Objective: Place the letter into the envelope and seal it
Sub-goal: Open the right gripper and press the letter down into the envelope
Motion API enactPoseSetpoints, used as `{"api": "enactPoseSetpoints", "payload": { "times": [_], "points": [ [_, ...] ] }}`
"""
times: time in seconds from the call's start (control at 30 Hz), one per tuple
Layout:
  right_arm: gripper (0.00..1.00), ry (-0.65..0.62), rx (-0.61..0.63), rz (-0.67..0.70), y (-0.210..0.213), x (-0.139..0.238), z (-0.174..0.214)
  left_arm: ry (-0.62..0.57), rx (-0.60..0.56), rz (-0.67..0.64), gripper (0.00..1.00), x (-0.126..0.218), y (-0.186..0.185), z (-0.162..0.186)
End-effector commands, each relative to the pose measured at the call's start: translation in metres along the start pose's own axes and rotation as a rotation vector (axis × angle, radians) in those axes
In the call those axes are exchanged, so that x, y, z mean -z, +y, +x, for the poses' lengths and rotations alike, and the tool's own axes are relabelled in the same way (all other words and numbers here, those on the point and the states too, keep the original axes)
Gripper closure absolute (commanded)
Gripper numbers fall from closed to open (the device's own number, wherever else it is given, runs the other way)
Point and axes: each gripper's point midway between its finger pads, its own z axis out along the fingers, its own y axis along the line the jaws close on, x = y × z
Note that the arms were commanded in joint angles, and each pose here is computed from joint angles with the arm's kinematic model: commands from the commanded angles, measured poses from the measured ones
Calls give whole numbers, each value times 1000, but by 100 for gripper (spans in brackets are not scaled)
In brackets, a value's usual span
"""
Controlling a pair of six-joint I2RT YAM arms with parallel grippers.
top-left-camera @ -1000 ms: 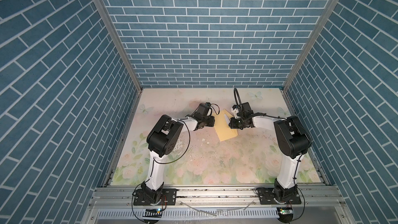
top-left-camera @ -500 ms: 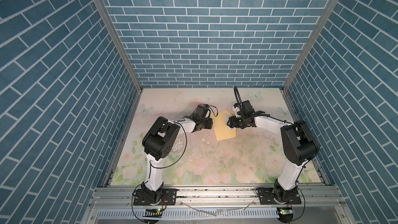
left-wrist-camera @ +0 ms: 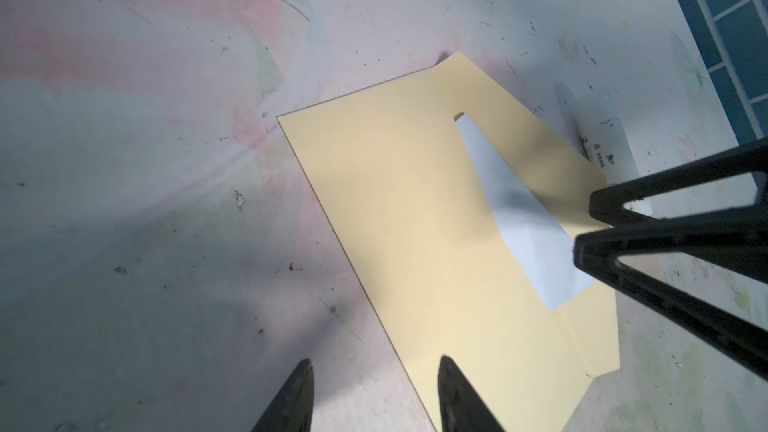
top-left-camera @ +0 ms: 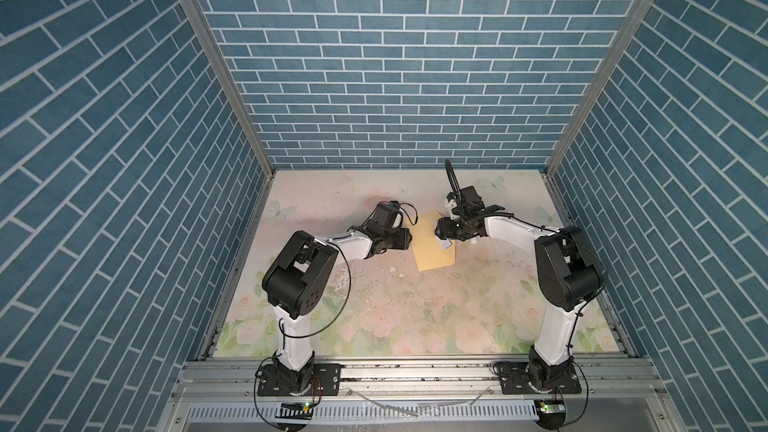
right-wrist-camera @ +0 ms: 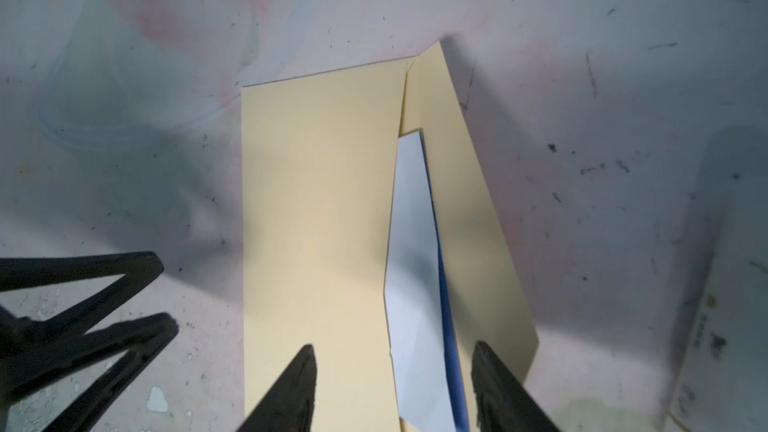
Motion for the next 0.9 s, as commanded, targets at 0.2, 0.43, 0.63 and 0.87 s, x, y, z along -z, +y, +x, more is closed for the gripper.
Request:
{"api": "enactPoseSetpoints", "payload": {
  "times": [0.2,0.43,0.63,0.87],
  "points": [
    [50,29,-16,25,-5,-16,1,44,33,22,55,-16,0,18],
    [62,59,-46,5,-4,-24,9,59,38,26,65,-22,-1,23],
    [74,67,-62,-4,-3,-26,11,66,34,31,73,-25,-4,25],
    [79,82,-92,-46,3,-31,15,82,35,39,78,-32,-5,29]
  ]
}}
